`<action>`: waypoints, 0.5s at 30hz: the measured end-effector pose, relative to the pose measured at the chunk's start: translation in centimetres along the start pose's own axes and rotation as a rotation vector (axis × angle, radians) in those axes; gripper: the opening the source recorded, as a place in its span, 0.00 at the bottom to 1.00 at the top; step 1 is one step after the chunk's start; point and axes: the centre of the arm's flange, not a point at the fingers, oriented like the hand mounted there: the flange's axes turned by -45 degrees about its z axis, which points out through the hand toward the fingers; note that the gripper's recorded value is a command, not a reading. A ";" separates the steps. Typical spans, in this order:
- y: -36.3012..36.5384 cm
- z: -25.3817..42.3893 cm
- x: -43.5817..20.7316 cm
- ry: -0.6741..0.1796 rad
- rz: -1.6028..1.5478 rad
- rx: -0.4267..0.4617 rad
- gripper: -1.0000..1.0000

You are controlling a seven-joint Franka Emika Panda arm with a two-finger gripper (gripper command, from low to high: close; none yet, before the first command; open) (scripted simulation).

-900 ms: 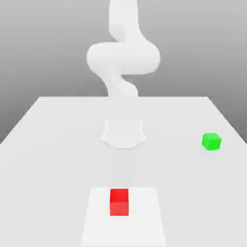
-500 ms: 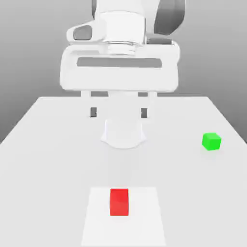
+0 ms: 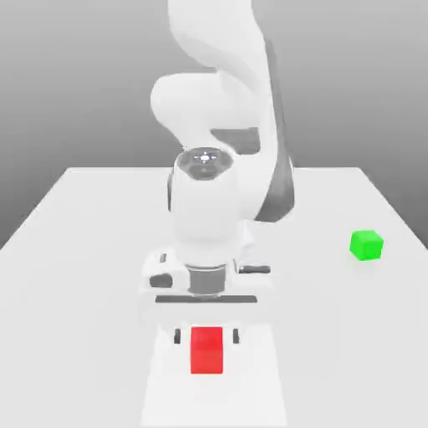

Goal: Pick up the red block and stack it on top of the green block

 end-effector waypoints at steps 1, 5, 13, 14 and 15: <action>0.0 0.0 0.0 0.000 0.000 0.000 0.00; 0.0 0.5 0.0 0.000 0.000 0.000 0.00; -1.5 -5.7 -0.1 0.000 -0.053 0.002 0.00; -3.4 -6.1 -0.2 0.001 -0.124 0.004 0.00; -5.3 -6.4 -0.5 0.001 -0.199 0.007 0.00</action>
